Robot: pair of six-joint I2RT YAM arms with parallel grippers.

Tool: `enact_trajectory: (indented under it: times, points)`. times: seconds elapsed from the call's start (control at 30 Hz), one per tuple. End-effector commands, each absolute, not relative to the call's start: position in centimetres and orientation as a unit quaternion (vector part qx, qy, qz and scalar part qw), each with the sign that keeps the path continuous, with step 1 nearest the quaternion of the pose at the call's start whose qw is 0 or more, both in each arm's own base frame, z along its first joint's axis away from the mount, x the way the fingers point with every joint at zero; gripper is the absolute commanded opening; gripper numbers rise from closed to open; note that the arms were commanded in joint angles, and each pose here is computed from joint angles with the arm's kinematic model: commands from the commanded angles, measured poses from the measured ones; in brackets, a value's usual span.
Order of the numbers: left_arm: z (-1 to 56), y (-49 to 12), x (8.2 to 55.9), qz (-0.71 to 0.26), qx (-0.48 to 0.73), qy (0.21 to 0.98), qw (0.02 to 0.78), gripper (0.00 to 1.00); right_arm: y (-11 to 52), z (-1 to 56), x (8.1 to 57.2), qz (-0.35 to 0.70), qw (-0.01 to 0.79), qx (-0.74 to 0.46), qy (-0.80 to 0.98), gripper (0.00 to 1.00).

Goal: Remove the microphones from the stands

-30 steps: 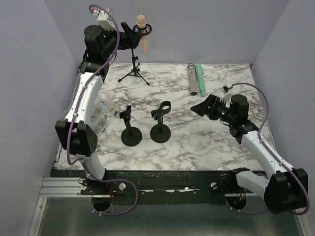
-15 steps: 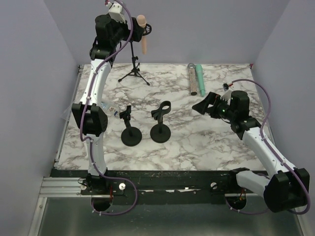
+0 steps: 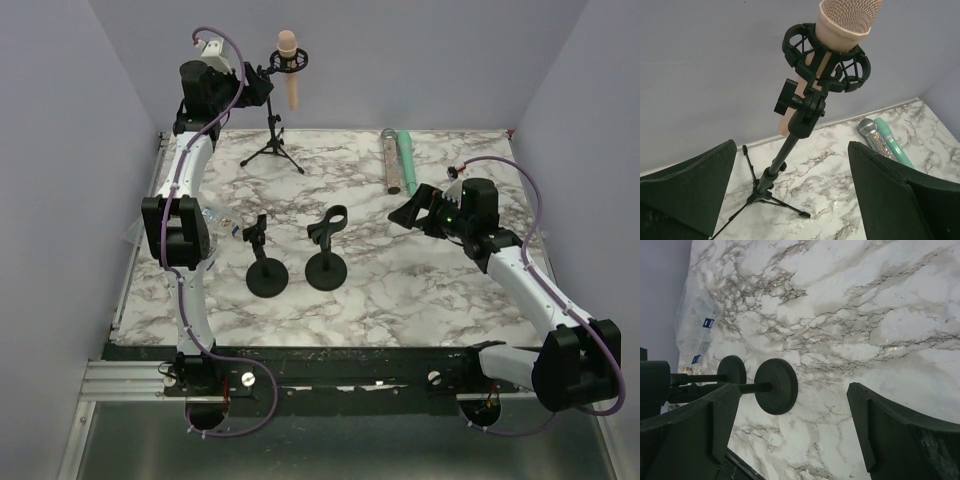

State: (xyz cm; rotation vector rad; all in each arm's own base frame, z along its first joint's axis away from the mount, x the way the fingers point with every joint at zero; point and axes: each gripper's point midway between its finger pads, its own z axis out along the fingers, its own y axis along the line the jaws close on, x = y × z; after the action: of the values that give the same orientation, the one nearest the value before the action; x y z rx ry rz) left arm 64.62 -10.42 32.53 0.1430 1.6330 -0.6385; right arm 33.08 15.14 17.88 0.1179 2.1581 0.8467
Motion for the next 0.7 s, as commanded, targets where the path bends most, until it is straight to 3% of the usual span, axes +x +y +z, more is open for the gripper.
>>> enact_trajectory:
  times: [0.0, 0.3, 0.67]
  points:
    - [32.5, -12.7, 64.4, -0.342, 0.113, 0.672, 0.647, 0.95, 14.9, 17.8, 33.2, 0.326, 0.402, 0.043, 0.854, 0.97]
    - [30.1, -13.7, 66.1, -0.383, 0.117, 0.644, 0.652, 0.92, 14.7, 17.4, 33.2, 0.318, 0.402, 0.043, 0.857, 0.97]
    - [29.2, -14.5, 66.4, -0.404, 0.136, 0.632, 0.647, 0.71, 14.9, 16.9, 33.6, 0.321, 0.393, 0.046, 0.860, 0.97]
